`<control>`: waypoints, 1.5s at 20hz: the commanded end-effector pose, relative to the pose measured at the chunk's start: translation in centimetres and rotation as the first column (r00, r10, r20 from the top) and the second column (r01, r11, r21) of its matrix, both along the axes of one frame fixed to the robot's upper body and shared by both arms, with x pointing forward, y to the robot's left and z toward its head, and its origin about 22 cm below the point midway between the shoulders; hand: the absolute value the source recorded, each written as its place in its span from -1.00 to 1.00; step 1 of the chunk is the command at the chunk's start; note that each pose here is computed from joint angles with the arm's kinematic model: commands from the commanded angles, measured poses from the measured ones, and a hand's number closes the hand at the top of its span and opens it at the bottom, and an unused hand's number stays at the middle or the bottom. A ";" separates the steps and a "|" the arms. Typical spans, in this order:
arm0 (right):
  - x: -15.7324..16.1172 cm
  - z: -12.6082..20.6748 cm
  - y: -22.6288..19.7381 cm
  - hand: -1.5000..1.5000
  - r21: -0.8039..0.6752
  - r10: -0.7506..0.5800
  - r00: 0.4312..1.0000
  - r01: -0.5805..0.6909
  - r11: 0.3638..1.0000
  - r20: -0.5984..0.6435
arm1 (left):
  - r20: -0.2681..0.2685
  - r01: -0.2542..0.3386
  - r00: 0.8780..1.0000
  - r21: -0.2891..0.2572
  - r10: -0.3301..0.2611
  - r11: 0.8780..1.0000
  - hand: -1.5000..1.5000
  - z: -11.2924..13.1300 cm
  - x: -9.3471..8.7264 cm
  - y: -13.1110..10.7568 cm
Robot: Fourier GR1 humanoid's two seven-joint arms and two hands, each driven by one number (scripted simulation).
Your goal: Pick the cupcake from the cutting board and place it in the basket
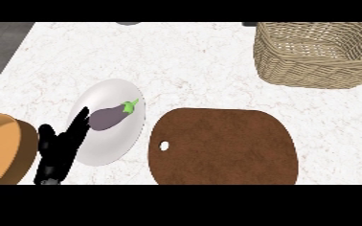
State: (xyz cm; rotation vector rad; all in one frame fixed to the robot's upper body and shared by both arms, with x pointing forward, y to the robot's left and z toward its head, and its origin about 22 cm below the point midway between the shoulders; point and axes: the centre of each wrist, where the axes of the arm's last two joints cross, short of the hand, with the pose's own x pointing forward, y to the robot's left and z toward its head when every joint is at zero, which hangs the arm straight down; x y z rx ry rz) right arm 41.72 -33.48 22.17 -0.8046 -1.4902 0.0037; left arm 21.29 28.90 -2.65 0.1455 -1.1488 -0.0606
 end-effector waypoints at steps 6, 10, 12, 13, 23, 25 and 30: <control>-0.3 -4.4 -3.9 1.00 -0.242 -0.158 0.978 0.123 0.963 -0.132 | -0.112 -0.017 0.994 -0.009 0.016 1.000 0.00 -1.4 0.2 0.2; 0.1 -4.0 -4.7 -1.00 -0.284 -0.110 0.986 0.072 0.956 -0.122 | -0.120 -0.029 0.992 -0.006 0.028 1.000 0.00 -2.1 -0.2 -1.2; -0.7 -3.2 -6.2 -1.00 -0.303 -0.106 0.991 0.075 0.950 -0.087 | -0.123 -0.018 0.992 -0.022 0.015 1.000 0.00 -2.4 -1.1 2.2; -1.7 -4.7 -8.1 -1.00 -0.282 -0.096 0.993 0.072 0.957 -0.073 | -0.125 -0.019 0.992 -0.012 0.017 1.000 0.00 -2.7 -1.1 0.5; -1.9 -1.7 -10.3 -1.00 -0.143 -0.189 0.981 0.192 0.971 0.035 | -0.128 -0.035 0.991 -0.006 0.034 0.999 0.00 -1.4 -1.5 -0.2; -2.6 -2.0 -11.4 -1.00 -0.049 -0.223 0.973 0.225 0.973 0.053 | -0.134 -0.047 0.990 -0.007 0.046 0.999 0.00 -2.5 -2.1 -0.1; -6.2 -0.6 -15.9 -1.00 -0.070 -0.291 0.956 0.293 0.954 0.041 | -0.145 -0.059 0.988 0.000 0.058 0.998 0.00 -3.1 -2.3 1.4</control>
